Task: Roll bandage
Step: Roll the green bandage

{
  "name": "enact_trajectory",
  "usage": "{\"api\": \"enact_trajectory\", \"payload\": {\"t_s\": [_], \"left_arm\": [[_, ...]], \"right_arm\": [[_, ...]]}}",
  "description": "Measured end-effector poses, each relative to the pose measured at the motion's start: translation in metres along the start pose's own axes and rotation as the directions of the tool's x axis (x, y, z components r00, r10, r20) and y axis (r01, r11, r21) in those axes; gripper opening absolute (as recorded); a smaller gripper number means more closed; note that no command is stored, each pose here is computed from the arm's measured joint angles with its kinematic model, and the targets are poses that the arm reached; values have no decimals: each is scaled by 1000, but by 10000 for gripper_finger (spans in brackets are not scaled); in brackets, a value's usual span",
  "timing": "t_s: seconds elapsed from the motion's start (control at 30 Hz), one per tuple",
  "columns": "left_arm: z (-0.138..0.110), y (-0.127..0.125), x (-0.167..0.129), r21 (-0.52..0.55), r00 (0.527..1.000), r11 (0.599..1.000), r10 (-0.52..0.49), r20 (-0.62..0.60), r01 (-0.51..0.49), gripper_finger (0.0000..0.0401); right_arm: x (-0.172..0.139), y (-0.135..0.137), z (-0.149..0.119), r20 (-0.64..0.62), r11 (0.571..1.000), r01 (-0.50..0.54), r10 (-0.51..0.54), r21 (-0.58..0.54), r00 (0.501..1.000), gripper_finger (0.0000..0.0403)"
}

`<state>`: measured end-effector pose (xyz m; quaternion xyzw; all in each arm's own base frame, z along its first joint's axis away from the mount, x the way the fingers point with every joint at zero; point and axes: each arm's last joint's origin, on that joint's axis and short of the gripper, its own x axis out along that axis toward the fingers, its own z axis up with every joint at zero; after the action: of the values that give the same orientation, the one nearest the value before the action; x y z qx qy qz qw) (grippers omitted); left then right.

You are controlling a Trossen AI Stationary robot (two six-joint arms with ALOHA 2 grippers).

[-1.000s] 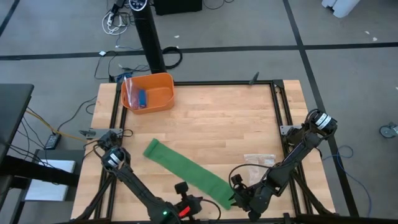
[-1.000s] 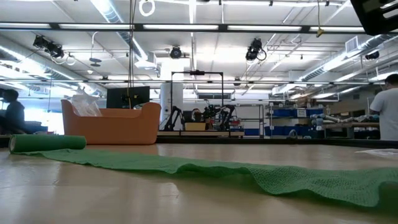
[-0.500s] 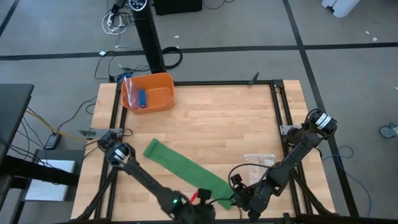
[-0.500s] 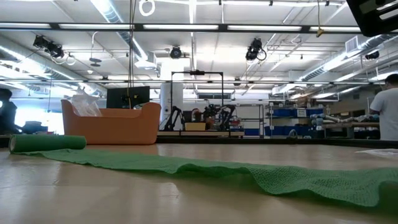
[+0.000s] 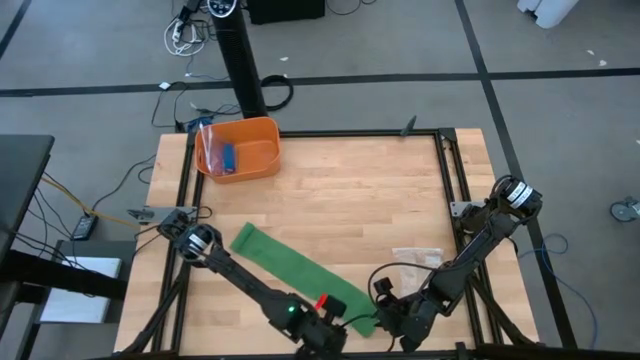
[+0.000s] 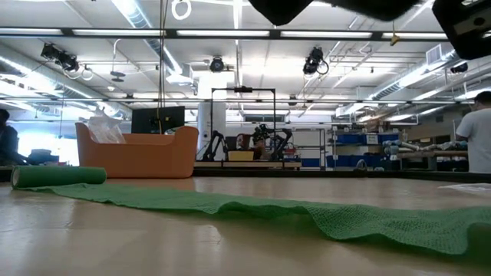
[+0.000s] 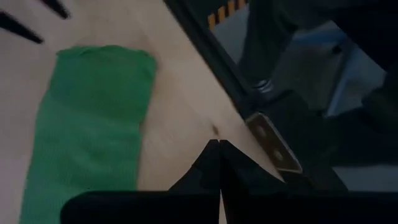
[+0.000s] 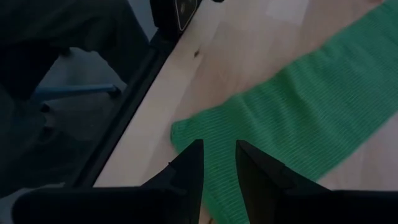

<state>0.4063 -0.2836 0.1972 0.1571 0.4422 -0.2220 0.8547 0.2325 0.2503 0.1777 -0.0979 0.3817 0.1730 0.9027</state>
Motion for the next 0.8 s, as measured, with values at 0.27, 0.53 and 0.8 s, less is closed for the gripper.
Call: {"api": "enact_trajectory", "payload": {"t_s": [0.27,0.53,0.8], "left_arm": [[11,15,-16,69,997,998,-19,78,13,3],[32,28,-89,90,965,994,37,259,-62,4],[-24,38,-99,-11,836,996,79,543,-87,4]], "right_arm": [[0,1,-1,-7,1000,0,0,9,1000,93],[0,1,-1,-9,1000,0,0,2,1000,93],[-1,1,-2,-14,1000,-1,1,-7,1000,93]]}}
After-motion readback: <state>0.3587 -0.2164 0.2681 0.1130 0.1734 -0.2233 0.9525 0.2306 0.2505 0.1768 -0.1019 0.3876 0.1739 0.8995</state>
